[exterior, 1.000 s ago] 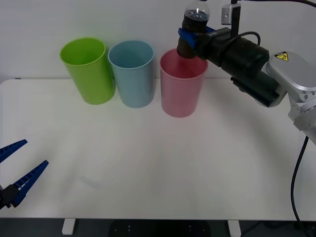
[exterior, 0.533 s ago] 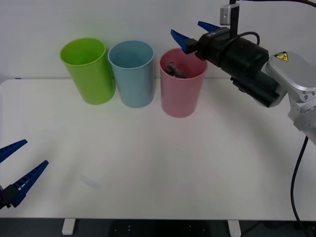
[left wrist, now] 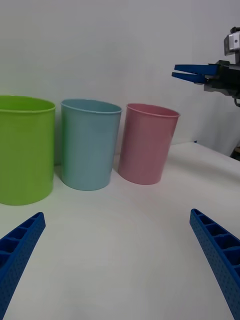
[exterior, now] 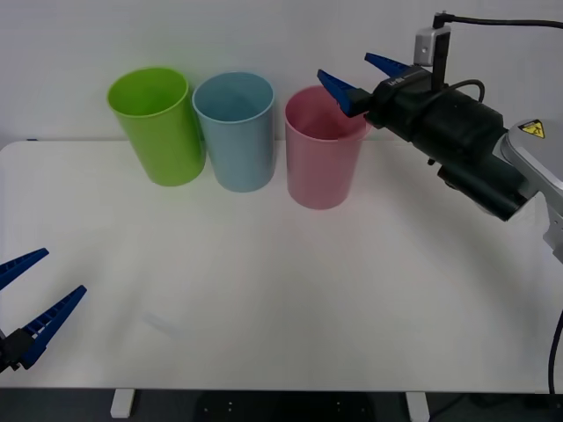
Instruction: Grasp the object on the table and drop it into the matching bin: aluminum can to the light blue bin, PET bottle to the pink bin.
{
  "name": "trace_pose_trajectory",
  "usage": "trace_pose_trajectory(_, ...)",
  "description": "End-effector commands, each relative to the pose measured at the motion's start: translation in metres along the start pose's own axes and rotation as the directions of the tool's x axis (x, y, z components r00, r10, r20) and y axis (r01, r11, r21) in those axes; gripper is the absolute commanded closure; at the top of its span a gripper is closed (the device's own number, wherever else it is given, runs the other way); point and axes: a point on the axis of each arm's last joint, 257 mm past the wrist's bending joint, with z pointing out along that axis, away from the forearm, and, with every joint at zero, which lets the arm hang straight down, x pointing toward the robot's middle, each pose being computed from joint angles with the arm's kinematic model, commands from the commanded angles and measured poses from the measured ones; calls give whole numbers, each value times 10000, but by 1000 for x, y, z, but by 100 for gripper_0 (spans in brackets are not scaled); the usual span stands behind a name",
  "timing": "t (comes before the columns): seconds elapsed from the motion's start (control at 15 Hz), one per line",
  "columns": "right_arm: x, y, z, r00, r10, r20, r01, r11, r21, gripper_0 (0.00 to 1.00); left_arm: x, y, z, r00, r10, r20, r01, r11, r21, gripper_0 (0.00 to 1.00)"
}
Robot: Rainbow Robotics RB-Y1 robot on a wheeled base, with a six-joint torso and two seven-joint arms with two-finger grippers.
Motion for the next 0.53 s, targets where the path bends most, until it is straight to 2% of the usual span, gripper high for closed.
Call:
trace_pose_trajectory(0.07,0,8,-26,10000,58,-63,-59,9998,-204,0,0,0,0,10000,0,0,0,10000,0,0)
trace_pose_trajectory(0.53,14,3,-96,9985,-169,-513,156,9995,-270,0,0,0,0,10000,0,0,0,10000,0,0)
